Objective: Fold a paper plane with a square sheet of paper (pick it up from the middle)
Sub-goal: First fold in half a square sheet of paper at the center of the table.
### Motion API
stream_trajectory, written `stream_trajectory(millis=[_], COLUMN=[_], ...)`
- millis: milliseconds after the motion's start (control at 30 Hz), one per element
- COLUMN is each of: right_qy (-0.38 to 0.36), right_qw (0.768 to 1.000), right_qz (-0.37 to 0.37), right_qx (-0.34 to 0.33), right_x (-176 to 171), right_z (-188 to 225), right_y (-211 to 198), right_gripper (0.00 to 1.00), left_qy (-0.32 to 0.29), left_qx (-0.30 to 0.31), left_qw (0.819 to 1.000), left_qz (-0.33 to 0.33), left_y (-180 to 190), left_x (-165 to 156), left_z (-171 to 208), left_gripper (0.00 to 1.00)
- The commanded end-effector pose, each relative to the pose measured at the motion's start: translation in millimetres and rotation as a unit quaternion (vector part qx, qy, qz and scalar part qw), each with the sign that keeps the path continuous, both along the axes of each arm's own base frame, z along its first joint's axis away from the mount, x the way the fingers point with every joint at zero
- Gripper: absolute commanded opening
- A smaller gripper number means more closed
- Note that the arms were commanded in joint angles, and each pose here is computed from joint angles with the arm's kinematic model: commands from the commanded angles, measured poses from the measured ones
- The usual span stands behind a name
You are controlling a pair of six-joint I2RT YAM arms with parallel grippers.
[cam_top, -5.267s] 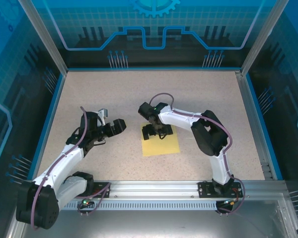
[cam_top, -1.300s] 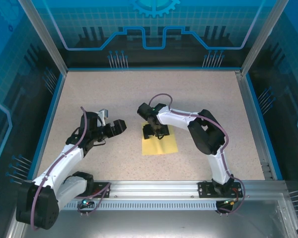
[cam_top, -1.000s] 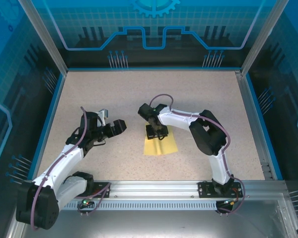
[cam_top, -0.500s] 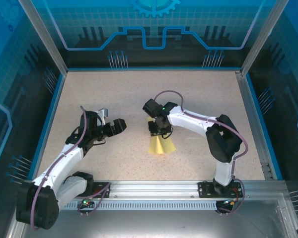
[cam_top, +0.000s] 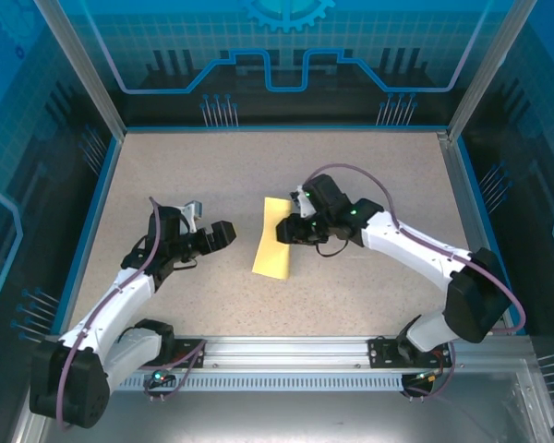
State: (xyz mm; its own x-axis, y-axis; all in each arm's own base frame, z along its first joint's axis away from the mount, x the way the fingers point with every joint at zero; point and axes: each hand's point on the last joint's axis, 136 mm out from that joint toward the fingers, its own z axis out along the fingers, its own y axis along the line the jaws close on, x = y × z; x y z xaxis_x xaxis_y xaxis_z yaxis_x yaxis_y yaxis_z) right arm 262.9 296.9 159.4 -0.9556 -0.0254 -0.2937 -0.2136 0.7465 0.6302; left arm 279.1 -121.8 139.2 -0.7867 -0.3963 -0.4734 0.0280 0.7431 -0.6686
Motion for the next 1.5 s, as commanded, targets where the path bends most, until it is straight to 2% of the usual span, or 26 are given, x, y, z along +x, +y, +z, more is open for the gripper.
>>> stream_trajectory(millis=[0, 200, 400, 600, 900, 1267, 1467], right_qy=[0.052, 0.101, 0.107, 0.114, 0.118, 0.129, 0.134], right_qw=[0.998, 0.994, 0.994, 0.993, 0.992, 0.989, 0.988], right_qz=[-0.005, -0.024, -0.021, -0.018, -0.001, -0.001, -0.007], right_qx=[0.033, 0.018, -0.007, -0.034, -0.052, -0.072, -0.081], right_x=[1, 8, 15, 16, 16, 21, 20], right_z=[-32, -82, -101, -120, -136, -153, -158], right_y=[-6, -33, -45, -50, -55, -61, -65], right_gripper=[0.36, 0.37, 0.39, 0.43, 0.48, 0.52, 0.54], left_qy=[-0.015, 0.003, 0.013, 0.029, 0.045, 0.051, 0.064], left_qx=[-0.03, -0.024, -0.022, -0.051, -0.04, -0.056, -0.039], left_qw=[0.999, 0.997, 0.997, 0.995, 0.996, 0.996, 0.995], left_qz=[-0.028, -0.07, -0.075, -0.075, -0.066, -0.049, -0.065], left_y=[-16, -44, -66, -84, -94, -101, -107], left_x=[6, 13, 28, 40, 55, 75, 73], left_z=[21, 16, 8, 1, -10, -16, -24], left_gripper=[0.98, 0.98, 0.98, 0.98, 0.98, 0.98, 0.92])
